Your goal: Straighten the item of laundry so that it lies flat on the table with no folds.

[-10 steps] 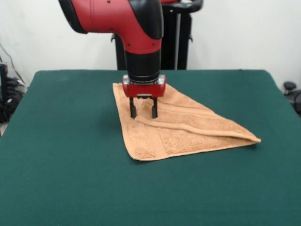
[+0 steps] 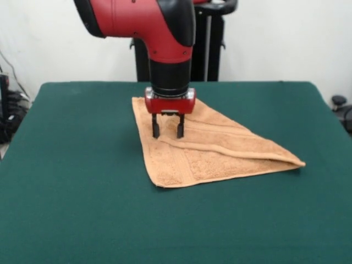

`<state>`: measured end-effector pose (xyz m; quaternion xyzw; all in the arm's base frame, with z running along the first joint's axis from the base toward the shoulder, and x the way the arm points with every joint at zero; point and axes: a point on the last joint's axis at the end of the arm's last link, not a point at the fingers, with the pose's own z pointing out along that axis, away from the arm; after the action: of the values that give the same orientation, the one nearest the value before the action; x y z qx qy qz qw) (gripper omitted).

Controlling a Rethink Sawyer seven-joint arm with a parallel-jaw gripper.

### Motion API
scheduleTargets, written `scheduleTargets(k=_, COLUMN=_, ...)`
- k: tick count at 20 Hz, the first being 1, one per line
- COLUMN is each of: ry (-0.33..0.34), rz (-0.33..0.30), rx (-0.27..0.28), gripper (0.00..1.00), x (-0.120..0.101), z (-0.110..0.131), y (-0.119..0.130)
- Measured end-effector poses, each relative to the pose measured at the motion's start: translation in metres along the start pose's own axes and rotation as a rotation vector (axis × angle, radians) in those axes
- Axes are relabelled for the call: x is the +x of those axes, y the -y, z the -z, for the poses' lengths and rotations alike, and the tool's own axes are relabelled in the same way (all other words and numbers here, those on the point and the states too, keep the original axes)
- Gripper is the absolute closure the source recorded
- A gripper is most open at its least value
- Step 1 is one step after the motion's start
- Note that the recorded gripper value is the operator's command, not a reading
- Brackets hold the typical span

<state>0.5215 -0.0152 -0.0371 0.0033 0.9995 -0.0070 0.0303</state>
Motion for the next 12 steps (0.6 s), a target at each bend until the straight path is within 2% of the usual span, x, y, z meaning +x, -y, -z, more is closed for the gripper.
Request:
scheduleTargets(k=1, ry=-0.003, rz=0.013, rx=0.01, gripper=1.0, x=-0.001, z=0.0, y=-0.004)
scheduleTargets(k=4, ry=-0.007, rz=0.026, rx=0.018, gripper=1.0, x=-0.001, z=0.001, y=-0.007)
scheduleTargets(k=12, ry=-0.038, rz=0.116, rx=0.109, gripper=1.0, x=-0.003, z=-0.001, y=-0.024)
